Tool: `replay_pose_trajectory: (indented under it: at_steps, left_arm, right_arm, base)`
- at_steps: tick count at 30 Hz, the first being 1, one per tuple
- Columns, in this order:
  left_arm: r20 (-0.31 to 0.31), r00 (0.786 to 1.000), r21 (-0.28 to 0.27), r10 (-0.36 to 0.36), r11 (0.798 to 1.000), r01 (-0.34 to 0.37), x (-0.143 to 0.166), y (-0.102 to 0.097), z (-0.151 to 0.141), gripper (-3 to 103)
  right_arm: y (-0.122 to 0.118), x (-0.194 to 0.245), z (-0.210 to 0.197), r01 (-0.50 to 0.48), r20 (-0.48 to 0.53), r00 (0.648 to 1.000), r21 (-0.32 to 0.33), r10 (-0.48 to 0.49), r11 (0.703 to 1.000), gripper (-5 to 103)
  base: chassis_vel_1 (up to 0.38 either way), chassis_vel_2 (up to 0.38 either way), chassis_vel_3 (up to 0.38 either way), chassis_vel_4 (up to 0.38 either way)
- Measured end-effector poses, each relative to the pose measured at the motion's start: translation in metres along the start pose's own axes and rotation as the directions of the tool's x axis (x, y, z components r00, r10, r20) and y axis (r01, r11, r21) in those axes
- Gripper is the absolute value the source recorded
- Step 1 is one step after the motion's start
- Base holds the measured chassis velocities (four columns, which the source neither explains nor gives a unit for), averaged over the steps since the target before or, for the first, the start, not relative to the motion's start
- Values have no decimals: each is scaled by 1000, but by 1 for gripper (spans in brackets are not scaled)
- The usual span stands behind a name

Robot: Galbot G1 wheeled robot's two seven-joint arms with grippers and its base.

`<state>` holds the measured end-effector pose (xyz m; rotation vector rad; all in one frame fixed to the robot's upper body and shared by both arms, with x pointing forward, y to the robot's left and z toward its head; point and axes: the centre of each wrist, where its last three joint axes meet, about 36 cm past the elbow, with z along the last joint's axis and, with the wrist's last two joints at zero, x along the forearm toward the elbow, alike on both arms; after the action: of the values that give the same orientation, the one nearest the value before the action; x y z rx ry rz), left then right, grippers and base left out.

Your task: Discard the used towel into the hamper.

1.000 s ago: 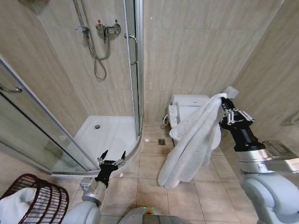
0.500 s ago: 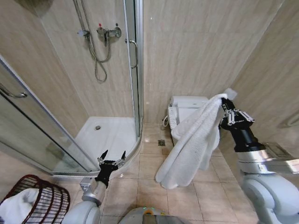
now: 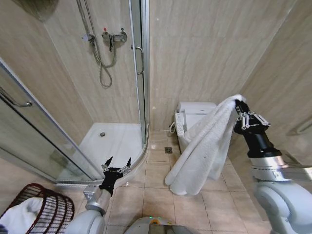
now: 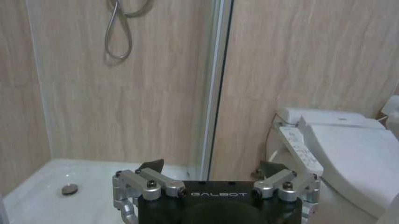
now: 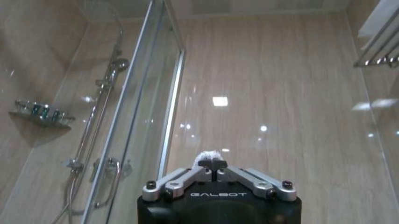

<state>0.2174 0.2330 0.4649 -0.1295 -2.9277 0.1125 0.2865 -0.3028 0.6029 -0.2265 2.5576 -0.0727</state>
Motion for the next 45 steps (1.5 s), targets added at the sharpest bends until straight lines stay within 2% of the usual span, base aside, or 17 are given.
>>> replay_pose_trajectory:
  at_steps: [45]
  left_arm:
    - [0, 1000, 0, 0, 1000, 0, 0, 0, 0, 100]
  right_arm:
    - [-5, 4, -1, -13, -10, 1000, 10, 13, 1000, 0]
  base:
    - [0, 0, 0, 0]
